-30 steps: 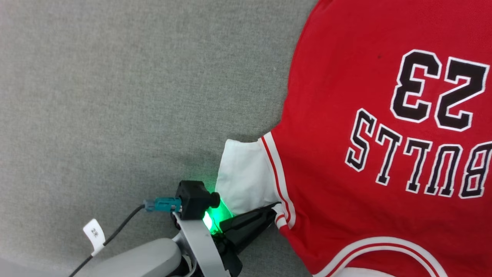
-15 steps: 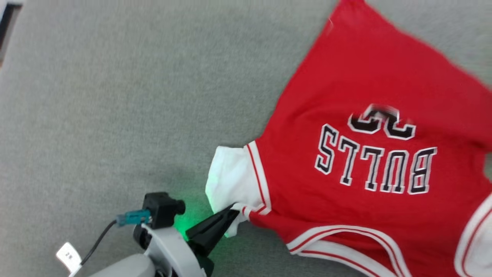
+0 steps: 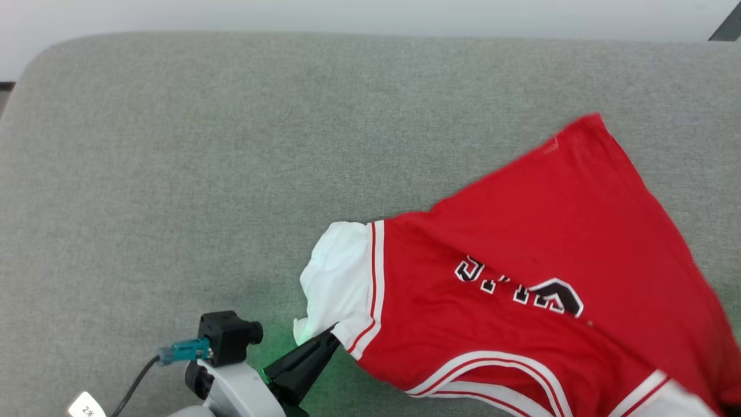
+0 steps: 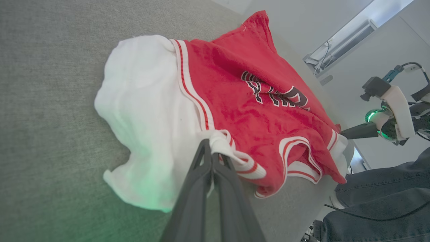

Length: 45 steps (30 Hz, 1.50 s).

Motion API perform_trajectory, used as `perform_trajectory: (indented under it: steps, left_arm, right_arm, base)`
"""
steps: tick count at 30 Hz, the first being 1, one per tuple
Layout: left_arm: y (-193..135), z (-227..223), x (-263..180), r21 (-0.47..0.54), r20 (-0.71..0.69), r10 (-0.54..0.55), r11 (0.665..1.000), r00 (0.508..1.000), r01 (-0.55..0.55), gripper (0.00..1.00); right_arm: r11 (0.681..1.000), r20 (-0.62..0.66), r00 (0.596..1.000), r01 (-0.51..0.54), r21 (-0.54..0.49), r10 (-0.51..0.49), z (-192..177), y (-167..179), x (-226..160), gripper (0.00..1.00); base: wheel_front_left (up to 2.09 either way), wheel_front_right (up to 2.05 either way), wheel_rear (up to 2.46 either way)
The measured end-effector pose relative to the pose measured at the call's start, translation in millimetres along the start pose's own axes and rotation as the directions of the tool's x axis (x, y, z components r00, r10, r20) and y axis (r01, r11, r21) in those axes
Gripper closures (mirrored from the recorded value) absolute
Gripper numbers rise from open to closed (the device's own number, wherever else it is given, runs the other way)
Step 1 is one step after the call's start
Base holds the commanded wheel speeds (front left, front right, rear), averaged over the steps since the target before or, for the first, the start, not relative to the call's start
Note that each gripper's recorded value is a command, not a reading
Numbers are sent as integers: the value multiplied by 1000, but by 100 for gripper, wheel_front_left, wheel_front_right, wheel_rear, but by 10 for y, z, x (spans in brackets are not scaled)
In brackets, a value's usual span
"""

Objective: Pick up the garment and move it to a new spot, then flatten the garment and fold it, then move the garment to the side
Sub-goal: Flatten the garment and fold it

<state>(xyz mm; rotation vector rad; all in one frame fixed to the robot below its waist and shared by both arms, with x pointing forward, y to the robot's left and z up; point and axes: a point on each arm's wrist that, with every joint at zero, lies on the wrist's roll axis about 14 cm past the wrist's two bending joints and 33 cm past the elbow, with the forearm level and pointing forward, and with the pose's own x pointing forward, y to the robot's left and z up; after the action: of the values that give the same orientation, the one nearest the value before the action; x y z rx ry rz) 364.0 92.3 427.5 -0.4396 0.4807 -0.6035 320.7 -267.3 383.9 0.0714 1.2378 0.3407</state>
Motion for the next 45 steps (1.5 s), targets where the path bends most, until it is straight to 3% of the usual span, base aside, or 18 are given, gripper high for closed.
perform_trajectory:
  steps: [10,11,12,13,19,25,28,31,36,40,45]
  left_arm:
    - [6,17,-3,33,2,1,999,1000,-1,100]
    - [14,15,1,35,0,2,999,1000,-2,100]
    - [14,16,8,36,0,2,999,1000,-2,100]
    - [16,14,15,36,-1,1,999,1000,-1,100]
    - [14,1,47,30,-4,-5,1000,1000,5,100]
    - [9,-13,63,23,2,-5,1000,1000,5,100]
    - [3,4,88,18,14,-7,1000,1000,7,100]
    - [9,41,124,22,27,-12,1000,1000,11,100]
    - [39,76,193,22,38,-16,1000,999,15,100]
    - [71,85,243,16,43,-14,1000,999,14,100]
    - [128,42,295,3,37,-3,1000,999,3,100]
  right_arm:
    - [993,-28,995,-98,70,100,-500,446,106,100]
    - [993,-20,995,-95,64,97,-491,458,106,73]
    - [995,-4,996,-85,55,85,-461,448,100,18]
    - [996,22,997,-72,55,71,-417,423,92,0]
    - [998,143,990,-2,60,-7,-117,218,-89,0]
    - [997,279,958,67,25,-72,347,42,-483,0]
    - [993,388,917,117,-30,-96,770,13,-683,0]
    - [983,535,839,163,-81,-95,1325,57,-823,0]
    - [976,621,784,147,-159,-17,1991,332,-586,0]
    - [966,577,817,150,-208,-2,2290,427,-223,0]
    - [947,392,919,156,-280,-36,2222,399,314,0]
  base:
    - [0,0,0]
    - [0,0,0]
    - [0,0,0]
    - [0,0,0]
    - [0,0,0]
    - [0,0,0]
    - [0,0,0]
    - [0,0,0]
    - [0,0,0]
    - [0,0,0]
    - [0,0,0]
